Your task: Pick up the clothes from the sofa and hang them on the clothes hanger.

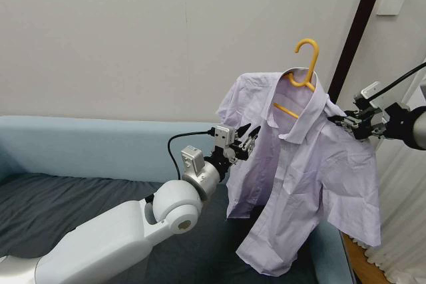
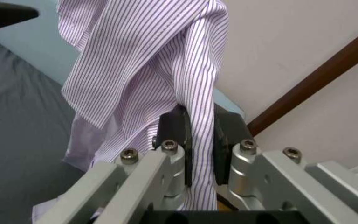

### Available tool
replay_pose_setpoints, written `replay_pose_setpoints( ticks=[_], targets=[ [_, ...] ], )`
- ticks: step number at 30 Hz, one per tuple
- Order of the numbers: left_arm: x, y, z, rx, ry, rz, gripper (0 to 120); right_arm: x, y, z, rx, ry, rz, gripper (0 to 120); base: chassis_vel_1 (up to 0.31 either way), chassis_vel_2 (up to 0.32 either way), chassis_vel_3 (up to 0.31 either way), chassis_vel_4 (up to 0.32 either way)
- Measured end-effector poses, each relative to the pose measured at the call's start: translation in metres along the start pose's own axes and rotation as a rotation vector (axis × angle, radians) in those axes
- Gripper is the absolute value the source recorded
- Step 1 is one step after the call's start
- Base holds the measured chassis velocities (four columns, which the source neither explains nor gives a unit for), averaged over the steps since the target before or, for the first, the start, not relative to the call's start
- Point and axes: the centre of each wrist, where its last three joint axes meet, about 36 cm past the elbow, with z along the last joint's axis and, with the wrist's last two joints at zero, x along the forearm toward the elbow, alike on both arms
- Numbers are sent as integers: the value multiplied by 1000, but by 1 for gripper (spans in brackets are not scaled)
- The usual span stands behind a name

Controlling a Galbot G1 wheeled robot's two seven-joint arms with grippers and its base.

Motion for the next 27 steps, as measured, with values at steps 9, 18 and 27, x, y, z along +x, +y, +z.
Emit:
replay_pose_setpoints(
  ticks=[9, 18, 27],
  targets=[
    [-25, -18, -4, 16, -24, 21, 81, 2, 4, -1, 0, 0, -16, 7, 0, 0, 0, 0],
    [-34, -23, 1, 58, -20, -2, 65, 3, 4, -2, -3, -1, -17, 7, 0, 0, 0, 0],
    [-33, -24, 0, 72, -19, -8, 35, 2, 2, -2, -3, 1, -10, 7, 0, 0, 0, 0]
  ],
)
